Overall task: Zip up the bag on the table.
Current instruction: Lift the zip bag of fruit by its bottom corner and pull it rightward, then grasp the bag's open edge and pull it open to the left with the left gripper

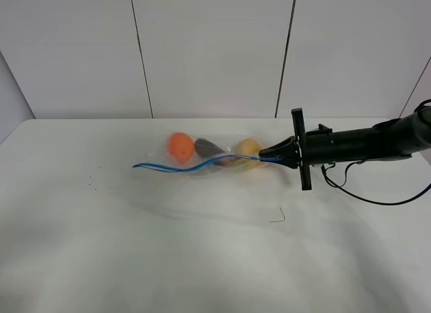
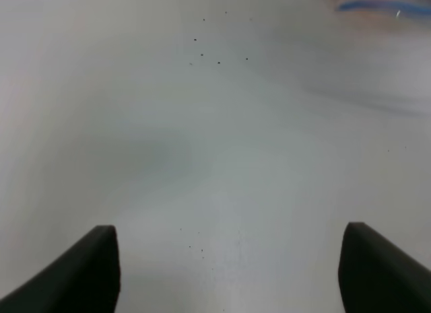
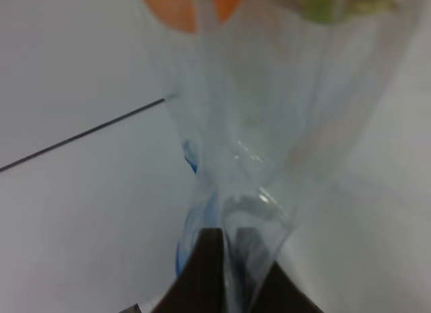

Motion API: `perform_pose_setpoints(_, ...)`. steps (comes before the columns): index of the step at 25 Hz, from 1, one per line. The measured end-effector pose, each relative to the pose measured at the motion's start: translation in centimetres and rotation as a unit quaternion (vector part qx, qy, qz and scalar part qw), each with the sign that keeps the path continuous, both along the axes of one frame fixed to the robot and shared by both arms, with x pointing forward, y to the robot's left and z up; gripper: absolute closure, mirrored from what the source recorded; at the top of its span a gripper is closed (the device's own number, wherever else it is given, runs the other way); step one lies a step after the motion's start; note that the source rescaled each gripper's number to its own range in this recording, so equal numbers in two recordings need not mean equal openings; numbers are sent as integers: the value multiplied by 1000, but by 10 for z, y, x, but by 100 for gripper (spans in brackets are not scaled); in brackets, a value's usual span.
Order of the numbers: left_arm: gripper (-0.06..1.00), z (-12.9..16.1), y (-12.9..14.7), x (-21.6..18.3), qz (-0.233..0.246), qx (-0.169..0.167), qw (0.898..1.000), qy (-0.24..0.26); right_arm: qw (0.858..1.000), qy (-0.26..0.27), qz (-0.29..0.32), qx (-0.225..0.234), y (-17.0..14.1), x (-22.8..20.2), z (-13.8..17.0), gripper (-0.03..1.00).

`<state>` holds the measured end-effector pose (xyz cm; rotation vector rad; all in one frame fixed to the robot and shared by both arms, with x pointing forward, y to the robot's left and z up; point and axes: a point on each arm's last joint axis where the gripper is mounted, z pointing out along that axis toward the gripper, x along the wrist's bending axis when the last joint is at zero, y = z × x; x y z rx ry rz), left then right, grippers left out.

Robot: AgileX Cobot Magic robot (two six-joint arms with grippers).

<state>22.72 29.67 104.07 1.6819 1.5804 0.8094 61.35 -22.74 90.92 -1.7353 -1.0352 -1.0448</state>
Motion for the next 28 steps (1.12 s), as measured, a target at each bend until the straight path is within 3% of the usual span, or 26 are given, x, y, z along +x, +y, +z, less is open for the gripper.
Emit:
perform_pose_setpoints(16, -1, 1, 1, 0, 5, 7, 1000, -2, 1000, -6, -3, 3, 0, 0, 9, 97)
perform_pose_setpoints(19, -1, 18, 1, 9, 11, -2, 1000, -4, 1000, -6, -3, 3, 0, 0, 9, 97)
perform_pose_setpoints(22, -1, 47, -2, 32, 6, -23, 1000, 6, 1000, -6, -3, 3, 0, 0, 9, 97)
perform_pose_setpoints(28, -1, 81, -15, 105, -18, -100, 992, 75, 1000, -6, -10, 12, 4, 1, 10, 97)
